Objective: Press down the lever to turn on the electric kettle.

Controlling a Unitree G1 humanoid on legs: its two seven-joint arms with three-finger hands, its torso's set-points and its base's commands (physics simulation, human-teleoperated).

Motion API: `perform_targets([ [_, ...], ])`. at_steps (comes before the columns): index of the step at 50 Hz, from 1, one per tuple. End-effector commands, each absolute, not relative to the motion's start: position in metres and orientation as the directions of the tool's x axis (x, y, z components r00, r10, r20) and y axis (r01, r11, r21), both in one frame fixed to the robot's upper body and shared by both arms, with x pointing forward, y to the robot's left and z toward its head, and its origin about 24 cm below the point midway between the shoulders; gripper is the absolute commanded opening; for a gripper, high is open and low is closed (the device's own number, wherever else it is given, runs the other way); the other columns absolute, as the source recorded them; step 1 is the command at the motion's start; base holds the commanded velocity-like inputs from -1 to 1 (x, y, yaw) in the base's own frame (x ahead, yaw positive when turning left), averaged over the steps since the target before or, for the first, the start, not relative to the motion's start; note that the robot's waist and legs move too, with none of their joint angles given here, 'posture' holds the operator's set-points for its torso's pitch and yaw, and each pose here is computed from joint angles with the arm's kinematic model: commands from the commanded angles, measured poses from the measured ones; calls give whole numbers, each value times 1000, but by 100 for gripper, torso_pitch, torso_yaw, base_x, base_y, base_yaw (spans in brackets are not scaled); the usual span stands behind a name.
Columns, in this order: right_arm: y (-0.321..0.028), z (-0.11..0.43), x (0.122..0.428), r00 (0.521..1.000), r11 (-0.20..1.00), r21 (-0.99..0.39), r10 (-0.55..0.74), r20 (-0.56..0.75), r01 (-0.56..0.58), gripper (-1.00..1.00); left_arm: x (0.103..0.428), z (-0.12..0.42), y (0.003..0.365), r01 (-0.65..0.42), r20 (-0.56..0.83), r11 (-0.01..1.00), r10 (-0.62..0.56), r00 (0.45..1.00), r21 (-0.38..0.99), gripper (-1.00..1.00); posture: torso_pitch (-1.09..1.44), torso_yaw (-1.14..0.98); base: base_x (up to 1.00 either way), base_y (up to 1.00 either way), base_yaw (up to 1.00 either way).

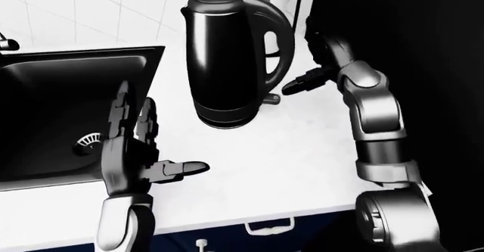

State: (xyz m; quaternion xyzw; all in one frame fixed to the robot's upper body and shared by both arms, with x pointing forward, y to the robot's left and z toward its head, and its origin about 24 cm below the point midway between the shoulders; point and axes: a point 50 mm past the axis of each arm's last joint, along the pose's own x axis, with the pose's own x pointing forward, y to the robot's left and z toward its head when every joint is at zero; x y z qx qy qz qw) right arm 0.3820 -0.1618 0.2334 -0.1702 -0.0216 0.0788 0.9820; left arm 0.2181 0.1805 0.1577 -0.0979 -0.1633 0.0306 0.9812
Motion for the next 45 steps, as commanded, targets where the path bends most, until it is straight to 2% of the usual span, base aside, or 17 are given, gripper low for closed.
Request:
perform_targets([
  [1, -157, 262, 381, 973, 925, -362, 180, 144, -118, 100, 214, 171, 179, -6, 390, 980, 84, 917, -197, 100, 0, 0, 0, 0, 0],
  [45, -135, 247, 417, 977, 903, -412, 184, 109, -124, 100, 214, 172, 180, -5, 396, 979, 88, 914, -206, 100, 0, 0, 0, 0, 0],
])
